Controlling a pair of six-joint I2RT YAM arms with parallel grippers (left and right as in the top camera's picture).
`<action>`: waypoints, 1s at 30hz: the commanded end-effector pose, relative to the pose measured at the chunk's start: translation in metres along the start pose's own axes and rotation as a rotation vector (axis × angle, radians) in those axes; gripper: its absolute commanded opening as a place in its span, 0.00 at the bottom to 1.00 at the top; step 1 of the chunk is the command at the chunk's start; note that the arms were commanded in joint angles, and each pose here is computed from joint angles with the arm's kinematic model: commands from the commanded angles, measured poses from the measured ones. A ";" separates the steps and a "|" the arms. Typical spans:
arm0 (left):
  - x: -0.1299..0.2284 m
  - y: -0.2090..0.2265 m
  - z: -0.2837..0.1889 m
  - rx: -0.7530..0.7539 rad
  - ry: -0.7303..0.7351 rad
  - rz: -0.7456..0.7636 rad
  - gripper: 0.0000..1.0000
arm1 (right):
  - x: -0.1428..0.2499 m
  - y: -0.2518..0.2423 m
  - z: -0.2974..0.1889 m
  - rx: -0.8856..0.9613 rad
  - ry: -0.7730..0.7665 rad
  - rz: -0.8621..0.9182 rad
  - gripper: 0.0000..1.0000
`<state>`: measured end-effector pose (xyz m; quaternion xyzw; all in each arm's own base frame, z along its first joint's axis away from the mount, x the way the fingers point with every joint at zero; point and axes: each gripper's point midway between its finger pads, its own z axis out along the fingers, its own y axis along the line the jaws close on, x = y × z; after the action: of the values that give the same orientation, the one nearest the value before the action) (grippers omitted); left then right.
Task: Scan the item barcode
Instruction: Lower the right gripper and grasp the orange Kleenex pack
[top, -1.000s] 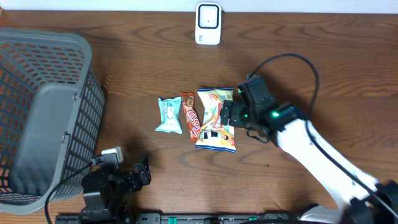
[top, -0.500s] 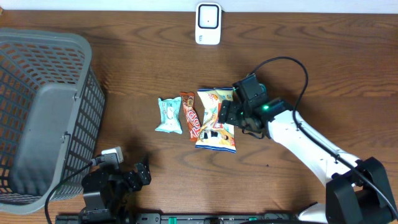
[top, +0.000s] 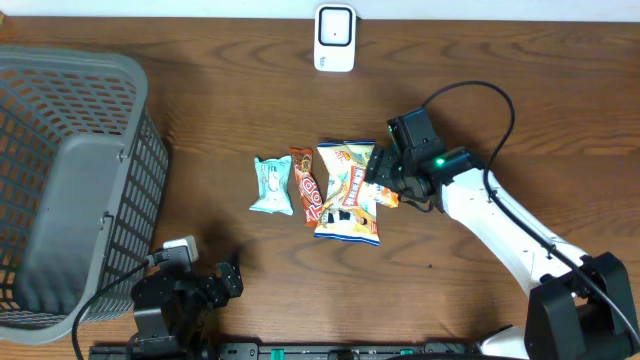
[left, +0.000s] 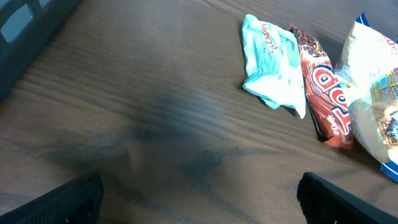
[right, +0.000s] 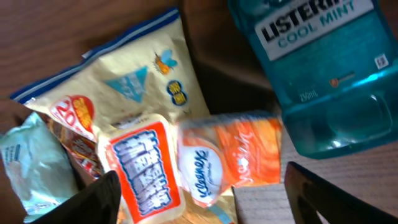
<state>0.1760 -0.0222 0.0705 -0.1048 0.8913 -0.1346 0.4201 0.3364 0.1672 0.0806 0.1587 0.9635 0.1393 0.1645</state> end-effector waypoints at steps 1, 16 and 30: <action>0.017 0.005 -0.001 -0.021 0.069 -0.021 0.98 | -0.004 -0.002 0.011 0.044 -0.013 -0.001 0.77; 0.017 0.005 -0.001 -0.020 0.068 -0.021 0.98 | 0.016 -0.008 0.057 0.090 0.114 -0.037 0.49; 0.017 0.005 -0.001 -0.021 0.069 -0.021 0.98 | -0.001 0.015 -0.001 0.035 0.235 0.000 0.01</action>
<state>0.1759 -0.0223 0.0703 -0.1048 0.8915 -0.1347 0.4196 0.3296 0.1747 0.0584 0.1451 0.9827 0.1091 0.0367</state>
